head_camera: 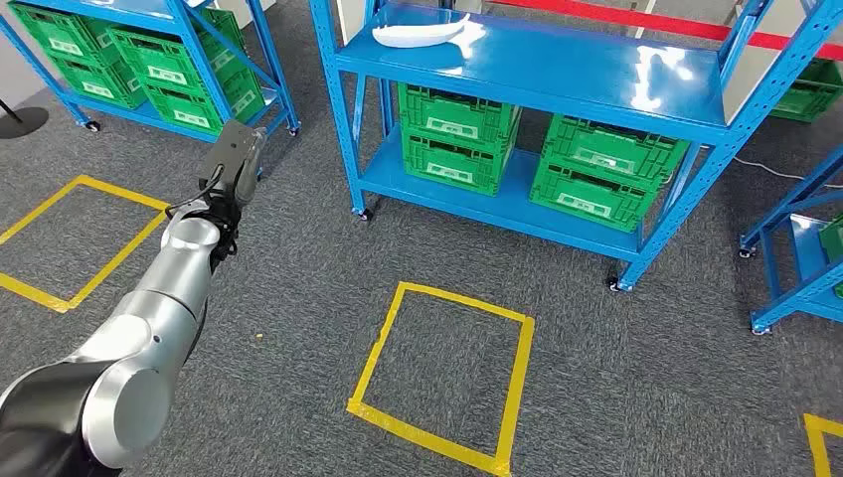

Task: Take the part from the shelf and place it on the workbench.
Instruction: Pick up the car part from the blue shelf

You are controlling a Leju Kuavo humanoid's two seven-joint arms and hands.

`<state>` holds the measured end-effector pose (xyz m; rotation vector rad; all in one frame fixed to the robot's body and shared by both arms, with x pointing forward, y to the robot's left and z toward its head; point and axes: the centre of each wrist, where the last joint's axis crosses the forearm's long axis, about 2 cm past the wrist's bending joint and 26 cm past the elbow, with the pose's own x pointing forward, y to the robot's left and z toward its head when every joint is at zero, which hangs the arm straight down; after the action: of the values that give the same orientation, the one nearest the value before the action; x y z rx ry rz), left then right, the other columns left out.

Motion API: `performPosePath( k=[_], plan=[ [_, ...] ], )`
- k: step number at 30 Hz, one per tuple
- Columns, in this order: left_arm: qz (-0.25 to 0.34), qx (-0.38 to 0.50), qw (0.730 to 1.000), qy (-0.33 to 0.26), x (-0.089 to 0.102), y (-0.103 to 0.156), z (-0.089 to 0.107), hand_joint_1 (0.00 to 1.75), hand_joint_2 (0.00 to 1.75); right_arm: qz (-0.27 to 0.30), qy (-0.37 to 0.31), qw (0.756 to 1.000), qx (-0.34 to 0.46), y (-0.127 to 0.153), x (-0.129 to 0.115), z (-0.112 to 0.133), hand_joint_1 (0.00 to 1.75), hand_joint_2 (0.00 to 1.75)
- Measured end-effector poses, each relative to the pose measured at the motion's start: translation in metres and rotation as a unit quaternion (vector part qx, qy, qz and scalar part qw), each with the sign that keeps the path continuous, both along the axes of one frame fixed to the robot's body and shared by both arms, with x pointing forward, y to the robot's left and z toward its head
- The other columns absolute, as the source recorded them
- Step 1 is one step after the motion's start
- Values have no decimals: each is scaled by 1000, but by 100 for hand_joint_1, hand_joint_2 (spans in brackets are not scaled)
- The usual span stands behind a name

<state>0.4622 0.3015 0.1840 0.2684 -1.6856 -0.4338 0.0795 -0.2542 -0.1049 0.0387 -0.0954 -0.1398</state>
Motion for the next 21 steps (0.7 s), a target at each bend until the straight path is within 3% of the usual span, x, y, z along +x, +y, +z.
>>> performPosePath(
  k=[10, 17, 21],
  plan=[
    [-22, -12, 999, -21, -2, -5, -3, 0, 0, 2, 2, 1000, -2, -2, -2, -1, 0, 0],
    [-68, -27, 996, -59, 0, -19, 7, 0, 0, 3, 2, 1000, -1, -2, 0, 0, 0, 0],
    [-97, -35, 993, -62, -5, -29, 2, 0, 0, 2, 4, 1000, -1, -2, -3, -1, 0, 0]
  ],
)
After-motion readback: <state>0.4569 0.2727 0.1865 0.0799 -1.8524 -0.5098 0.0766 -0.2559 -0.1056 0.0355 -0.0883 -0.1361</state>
